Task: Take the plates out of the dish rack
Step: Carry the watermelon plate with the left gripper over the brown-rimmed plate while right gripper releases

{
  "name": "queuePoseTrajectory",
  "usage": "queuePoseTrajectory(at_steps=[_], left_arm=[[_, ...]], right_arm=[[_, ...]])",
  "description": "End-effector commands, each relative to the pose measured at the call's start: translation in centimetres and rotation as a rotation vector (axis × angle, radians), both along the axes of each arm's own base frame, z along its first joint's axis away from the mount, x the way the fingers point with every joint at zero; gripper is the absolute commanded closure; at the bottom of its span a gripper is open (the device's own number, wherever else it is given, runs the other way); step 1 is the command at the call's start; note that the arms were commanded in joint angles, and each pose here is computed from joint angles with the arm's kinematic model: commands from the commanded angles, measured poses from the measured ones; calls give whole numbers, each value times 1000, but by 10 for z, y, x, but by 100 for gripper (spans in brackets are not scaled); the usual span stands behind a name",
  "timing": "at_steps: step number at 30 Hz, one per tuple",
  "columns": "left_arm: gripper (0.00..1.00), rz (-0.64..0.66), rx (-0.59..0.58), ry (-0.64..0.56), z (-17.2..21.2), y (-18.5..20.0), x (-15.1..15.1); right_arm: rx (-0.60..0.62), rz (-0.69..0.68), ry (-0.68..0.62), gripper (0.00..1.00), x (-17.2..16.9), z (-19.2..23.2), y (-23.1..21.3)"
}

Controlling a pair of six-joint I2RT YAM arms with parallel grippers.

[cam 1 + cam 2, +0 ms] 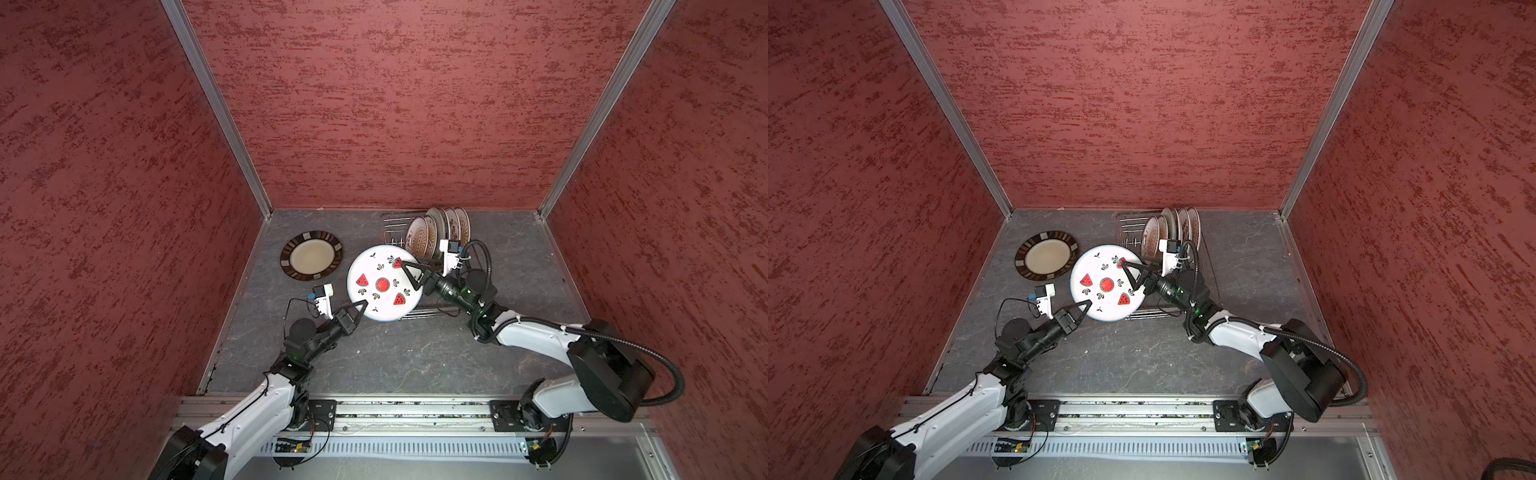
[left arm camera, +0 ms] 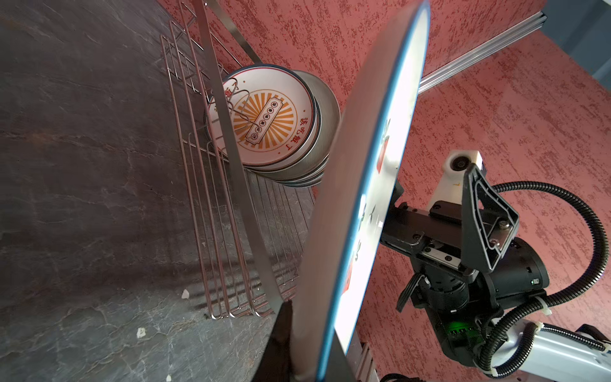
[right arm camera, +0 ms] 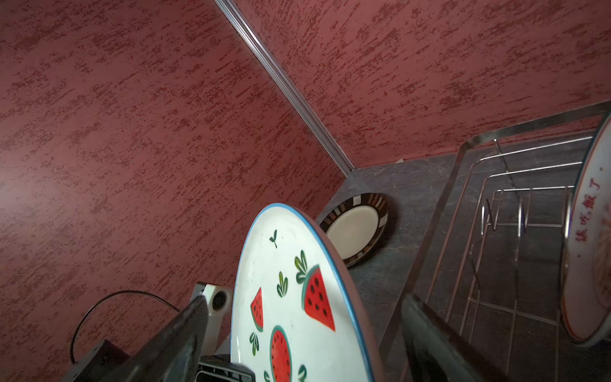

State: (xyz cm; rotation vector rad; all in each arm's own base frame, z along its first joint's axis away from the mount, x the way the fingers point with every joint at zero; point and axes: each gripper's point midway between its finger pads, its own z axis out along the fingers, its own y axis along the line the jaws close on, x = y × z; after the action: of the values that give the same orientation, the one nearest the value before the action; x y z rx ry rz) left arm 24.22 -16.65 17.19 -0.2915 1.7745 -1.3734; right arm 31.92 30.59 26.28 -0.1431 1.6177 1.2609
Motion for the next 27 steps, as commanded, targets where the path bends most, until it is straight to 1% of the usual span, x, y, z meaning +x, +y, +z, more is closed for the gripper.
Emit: queuePoseTrajectory(at_steps=[1,4,12,17,18,23,25,27], left_arm=[[100,-22,-116,-188,69,1,-1],[100,-17,-126,-182,74,5,3],[100,39,-149,-149,74,23,19],[100,97,-151,-125,71,37,31],[100,110,-152,-122,71,41,34],[100,194,-130,-114,71,59,49],[100,227,-126,-103,70,67,55],[100,246,-137,-102,71,76,60]], right_arm=[[-24,-54,1,6,6,0,-6],[-34,-78,0,1,7,-1,-11],[-112,-78,30,1,14,-14,-5],[-101,-44,-14,1,9,-8,-1],[-94,-24,-37,1,5,-5,1],[-111,54,-68,2,-5,-3,11],[-132,81,-84,1,-8,-5,15],[-174,84,-73,1,-5,-9,19]])
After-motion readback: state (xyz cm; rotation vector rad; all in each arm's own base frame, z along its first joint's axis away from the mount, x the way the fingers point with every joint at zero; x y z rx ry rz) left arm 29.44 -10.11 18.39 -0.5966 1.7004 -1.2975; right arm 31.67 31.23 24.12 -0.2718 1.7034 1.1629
